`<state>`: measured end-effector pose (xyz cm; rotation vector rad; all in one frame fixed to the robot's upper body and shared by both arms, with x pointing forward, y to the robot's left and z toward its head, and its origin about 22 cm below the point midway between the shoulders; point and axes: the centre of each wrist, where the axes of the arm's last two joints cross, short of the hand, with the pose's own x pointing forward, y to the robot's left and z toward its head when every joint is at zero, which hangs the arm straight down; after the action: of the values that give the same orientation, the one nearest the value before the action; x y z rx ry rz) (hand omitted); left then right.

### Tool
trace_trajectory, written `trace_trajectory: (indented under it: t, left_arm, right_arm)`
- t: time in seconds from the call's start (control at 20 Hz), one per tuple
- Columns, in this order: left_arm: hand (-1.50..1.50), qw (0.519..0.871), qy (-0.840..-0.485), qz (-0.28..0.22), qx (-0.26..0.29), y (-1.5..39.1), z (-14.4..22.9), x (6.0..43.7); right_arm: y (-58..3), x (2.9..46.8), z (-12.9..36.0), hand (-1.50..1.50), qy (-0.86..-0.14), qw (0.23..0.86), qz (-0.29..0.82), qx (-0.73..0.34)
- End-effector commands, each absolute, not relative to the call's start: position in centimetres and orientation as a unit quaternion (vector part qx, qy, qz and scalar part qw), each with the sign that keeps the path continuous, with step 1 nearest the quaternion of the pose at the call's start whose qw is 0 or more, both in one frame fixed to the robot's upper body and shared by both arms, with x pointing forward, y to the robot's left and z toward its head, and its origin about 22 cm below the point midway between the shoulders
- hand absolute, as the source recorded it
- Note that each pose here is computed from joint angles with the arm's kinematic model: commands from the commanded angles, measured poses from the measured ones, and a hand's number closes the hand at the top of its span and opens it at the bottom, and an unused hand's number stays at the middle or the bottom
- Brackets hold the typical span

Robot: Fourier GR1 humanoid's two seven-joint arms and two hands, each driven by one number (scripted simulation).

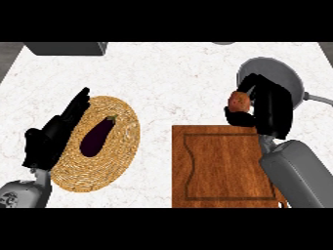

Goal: Pick the sweet potato from the cutting board and place it in the pan

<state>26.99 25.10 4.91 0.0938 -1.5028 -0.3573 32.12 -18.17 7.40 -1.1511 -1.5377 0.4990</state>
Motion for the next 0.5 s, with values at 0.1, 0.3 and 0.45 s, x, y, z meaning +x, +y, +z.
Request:
trace_trajectory:
  t: [0.1, 0.3, 0.45]
  left_arm:
    - [0.00, 0.715, -0.678, -0.164, 0.041, 25.4, 5.9, 28.6]
    - [0.00, 0.713, -0.680, -0.166, 0.037, 24.9, 5.0, 28.5]
    - [0.00, 0.709, -0.685, -0.166, 0.026, 23.6, 6.2, 28.6]
  right_arm:
    - [-22.5, 35.9, 3.8, 1.50, -0.635, 0.531, 0.190, -0.528]
    - [-26.0, 39.0, 5.0, 1.50, -0.634, 0.538, 0.185, -0.524]
    - [-28.4, 39.7, 3.8, 1.50, -0.636, 0.534, 0.177, -0.528]
